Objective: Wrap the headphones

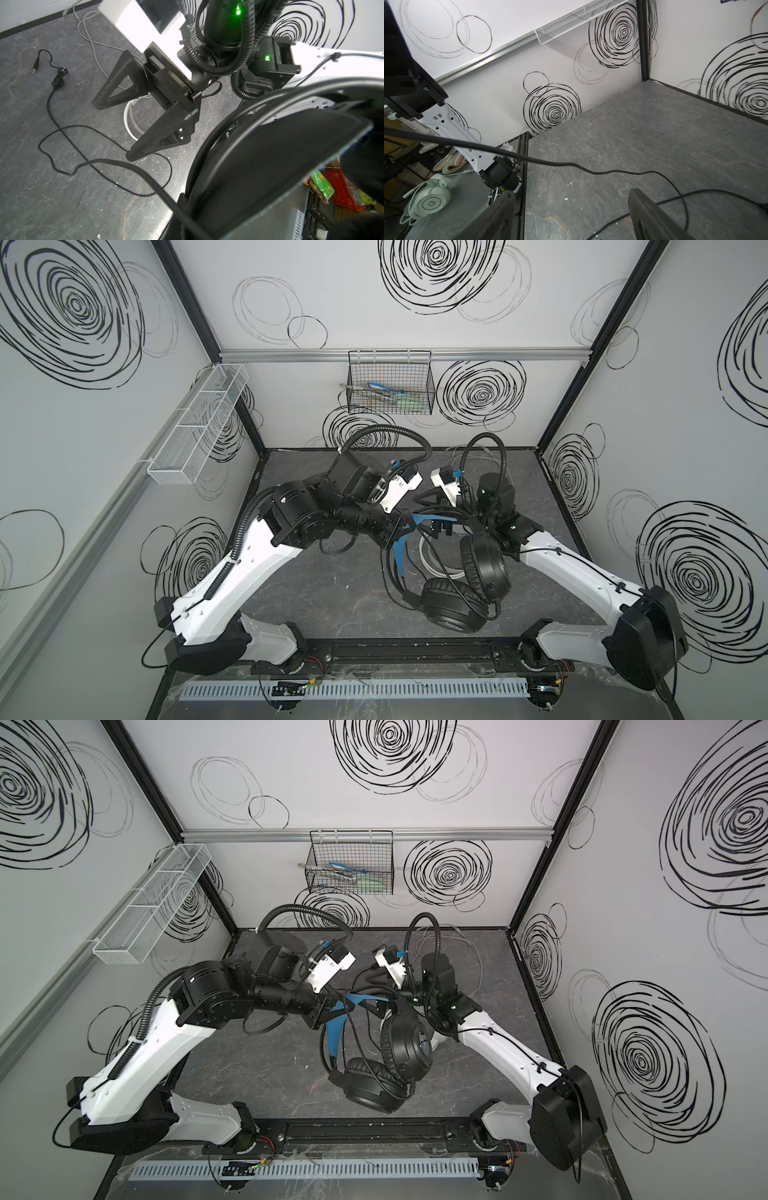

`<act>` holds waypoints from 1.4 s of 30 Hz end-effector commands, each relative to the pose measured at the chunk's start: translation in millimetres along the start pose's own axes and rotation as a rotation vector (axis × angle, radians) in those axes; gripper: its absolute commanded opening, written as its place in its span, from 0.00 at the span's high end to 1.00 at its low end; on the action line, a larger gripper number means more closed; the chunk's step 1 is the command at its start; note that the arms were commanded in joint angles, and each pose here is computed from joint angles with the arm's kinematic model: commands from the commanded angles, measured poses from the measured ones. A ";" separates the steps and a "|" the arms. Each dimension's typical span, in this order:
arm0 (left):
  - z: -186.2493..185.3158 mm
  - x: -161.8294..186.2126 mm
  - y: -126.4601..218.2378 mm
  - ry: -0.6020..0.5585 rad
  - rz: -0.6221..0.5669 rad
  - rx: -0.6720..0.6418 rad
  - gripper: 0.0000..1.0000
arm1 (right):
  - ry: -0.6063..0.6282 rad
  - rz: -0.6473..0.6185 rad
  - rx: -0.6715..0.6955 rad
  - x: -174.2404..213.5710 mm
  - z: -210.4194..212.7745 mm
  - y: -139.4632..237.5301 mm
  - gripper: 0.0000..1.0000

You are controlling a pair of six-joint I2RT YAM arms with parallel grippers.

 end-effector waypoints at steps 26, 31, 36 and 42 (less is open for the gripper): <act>-23.3 -67.0 34.2 0.035 -0.329 0.171 1.00 | 0.027 -0.027 -0.243 -22.9 51.7 -13.6 0.12; -27.1 -71.6 34.1 0.055 -0.354 0.212 1.00 | 0.016 -0.044 -0.234 -29.6 50.9 -15.4 0.13; -30.9 -74.0 35.3 0.059 -0.373 0.245 1.00 | 0.004 -0.070 -0.180 -32.6 40.9 -15.1 0.14; -34.2 -74.0 32.5 0.063 -0.372 0.269 1.00 | 0.016 -0.096 -0.154 -43.5 32.8 -20.2 0.15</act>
Point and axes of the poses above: each gripper's point midway between its finger pads, its own y axis back along the fingers, its own z axis along the line the jaws close on, x = y × z, the point moved 4 cm from there along y, back along the fingers, and after that the axes turned 11 degrees about -y, right-handed, at the moved point
